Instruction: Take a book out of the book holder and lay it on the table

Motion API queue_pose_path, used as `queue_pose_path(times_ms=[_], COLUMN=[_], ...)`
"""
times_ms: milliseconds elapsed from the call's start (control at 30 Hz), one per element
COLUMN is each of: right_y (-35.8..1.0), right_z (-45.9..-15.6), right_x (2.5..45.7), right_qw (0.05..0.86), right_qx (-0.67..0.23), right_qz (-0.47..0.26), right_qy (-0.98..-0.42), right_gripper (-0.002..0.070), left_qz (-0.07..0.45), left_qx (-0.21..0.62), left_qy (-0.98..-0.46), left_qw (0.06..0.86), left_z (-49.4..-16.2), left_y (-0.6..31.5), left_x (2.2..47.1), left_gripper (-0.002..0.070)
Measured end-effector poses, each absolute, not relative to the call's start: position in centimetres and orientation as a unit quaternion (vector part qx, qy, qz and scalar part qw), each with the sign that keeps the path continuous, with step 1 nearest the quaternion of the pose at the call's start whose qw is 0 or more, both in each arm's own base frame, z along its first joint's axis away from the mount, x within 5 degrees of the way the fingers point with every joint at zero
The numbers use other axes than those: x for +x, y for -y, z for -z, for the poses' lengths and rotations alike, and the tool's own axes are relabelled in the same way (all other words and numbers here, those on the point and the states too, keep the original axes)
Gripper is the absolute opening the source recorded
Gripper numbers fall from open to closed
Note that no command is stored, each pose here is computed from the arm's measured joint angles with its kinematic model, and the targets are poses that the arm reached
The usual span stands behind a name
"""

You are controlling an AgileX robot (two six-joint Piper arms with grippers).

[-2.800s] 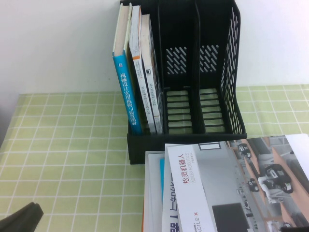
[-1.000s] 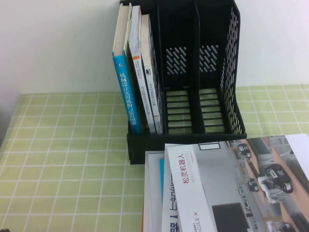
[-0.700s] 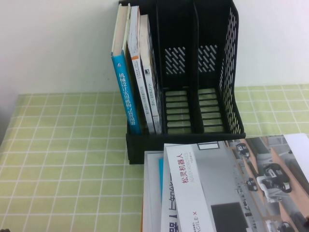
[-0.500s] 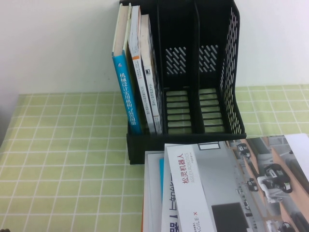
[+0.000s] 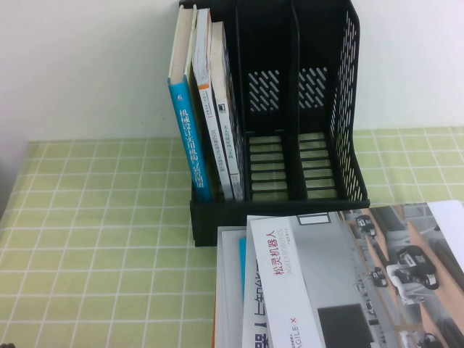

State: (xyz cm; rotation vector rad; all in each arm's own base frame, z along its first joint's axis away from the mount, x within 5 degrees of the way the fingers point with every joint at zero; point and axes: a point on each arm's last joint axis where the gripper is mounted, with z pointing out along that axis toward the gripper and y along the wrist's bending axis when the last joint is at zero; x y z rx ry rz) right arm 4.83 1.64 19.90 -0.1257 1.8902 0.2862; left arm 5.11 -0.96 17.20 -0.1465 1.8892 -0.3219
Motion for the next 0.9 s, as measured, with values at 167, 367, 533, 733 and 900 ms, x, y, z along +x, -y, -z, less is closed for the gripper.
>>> queue_pose_path(times_ms=[167, 367, 533, 733, 900], right_y=[-1.4, -1.2, -0.9, -0.8, -0.8], right_z=[-17.5, -16.7, -16.7, -16.7, -16.7], right_x=[4.9, 5.0, 5.1, 5.1, 5.1], right_qw=[0.575, 0.568, 0.57, 0.57, 0.57], right_qx=[-0.061, -0.05, -0.026, -0.024, -0.024], right_qz=[-0.083, -0.066, -0.049, -0.048, -0.048], right_qy=[-0.811, -0.819, -0.82, -0.82, -0.82], right_gripper=[-0.0001, -0.0001, -0.0001, -0.0001, -0.0001], left_qz=[0.137, 0.137, 0.137, 0.137, 0.138], left_qx=[-0.062, -0.062, -0.062, -0.062, -0.063], left_qy=[-0.806, -0.806, -0.806, -0.806, -0.806], left_qw=[0.573, 0.572, 0.572, 0.572, 0.572], left_z=[-17.2, -17.2, -17.2, -17.2, -17.2], left_y=[1.0, 1.0, 1.0, 1.0, 1.0], left_x=[5.1, 5.1, 5.1, 5.1, 5.1], left_gripper=[-0.0002, -0.0003, -0.0003, -0.0003, -0.0003])
